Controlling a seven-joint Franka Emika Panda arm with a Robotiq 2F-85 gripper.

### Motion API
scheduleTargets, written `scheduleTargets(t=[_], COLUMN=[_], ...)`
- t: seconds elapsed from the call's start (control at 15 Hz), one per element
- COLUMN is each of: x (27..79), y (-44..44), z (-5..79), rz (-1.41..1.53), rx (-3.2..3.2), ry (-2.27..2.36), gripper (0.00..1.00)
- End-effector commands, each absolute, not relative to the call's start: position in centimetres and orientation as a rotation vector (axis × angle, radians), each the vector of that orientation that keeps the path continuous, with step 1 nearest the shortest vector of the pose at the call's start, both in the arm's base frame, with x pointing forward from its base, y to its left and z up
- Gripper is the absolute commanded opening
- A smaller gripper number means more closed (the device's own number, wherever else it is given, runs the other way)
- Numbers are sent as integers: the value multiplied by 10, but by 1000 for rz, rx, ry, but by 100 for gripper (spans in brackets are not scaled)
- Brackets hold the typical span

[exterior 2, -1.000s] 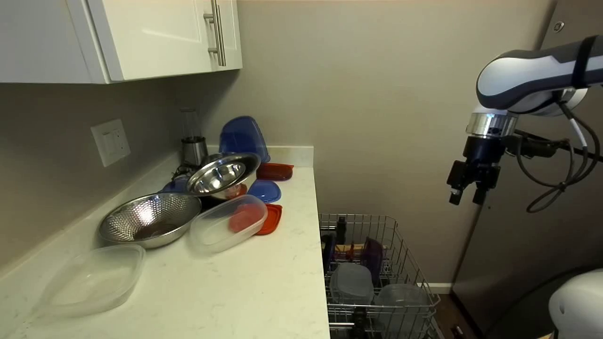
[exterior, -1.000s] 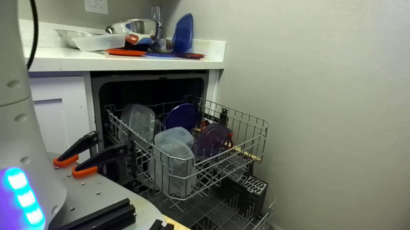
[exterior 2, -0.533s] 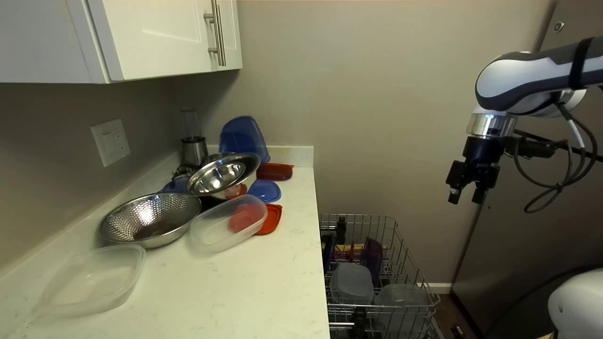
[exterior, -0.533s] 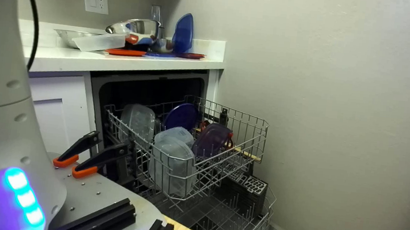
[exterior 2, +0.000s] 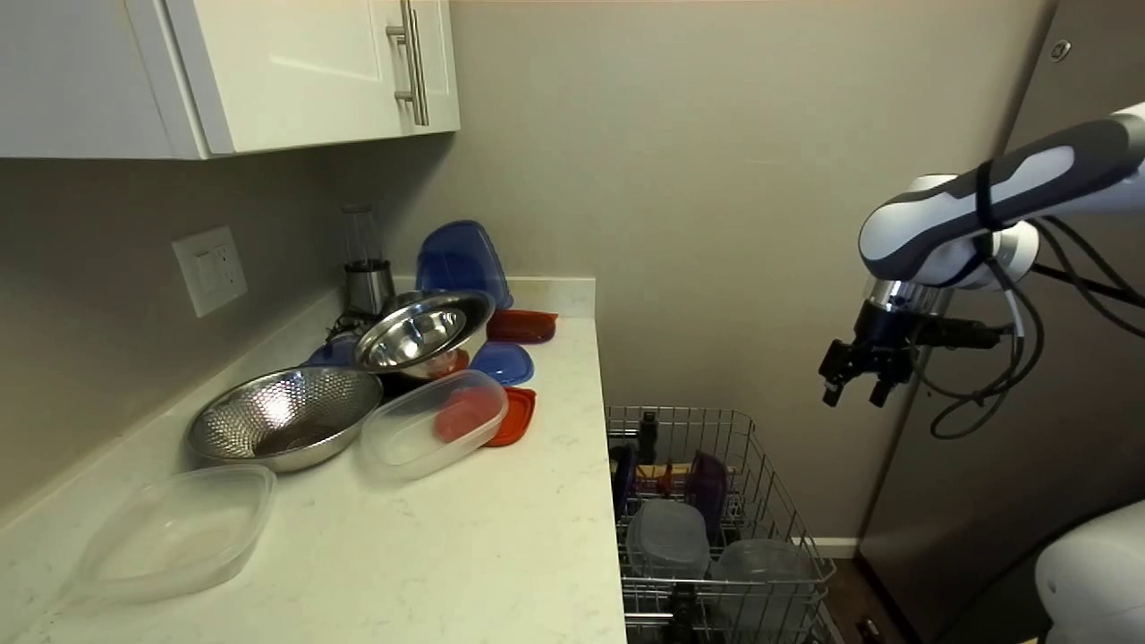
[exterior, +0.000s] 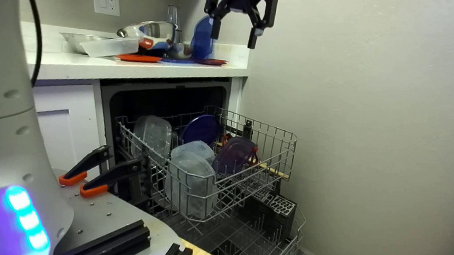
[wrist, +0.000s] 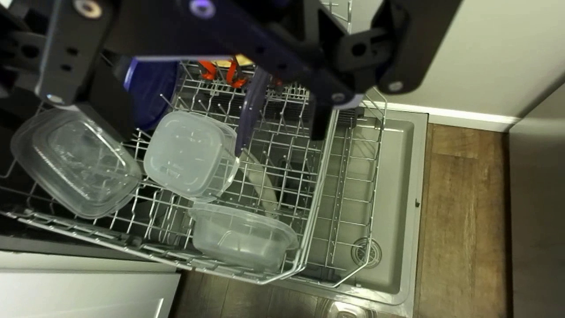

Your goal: Push in the rack of the dishwasher

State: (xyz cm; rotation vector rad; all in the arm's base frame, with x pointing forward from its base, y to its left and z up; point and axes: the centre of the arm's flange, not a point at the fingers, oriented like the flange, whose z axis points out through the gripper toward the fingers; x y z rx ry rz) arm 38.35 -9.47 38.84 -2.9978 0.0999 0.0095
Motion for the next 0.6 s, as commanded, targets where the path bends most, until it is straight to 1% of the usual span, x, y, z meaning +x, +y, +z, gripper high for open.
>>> scheduleTargets(t=[0.0, 0.53], x=[410, 435], y=[-118, -185], z=[352, 278], rz=[4, -57], rx=[-3052, -3107], ry=[130, 233], gripper=[100, 100])
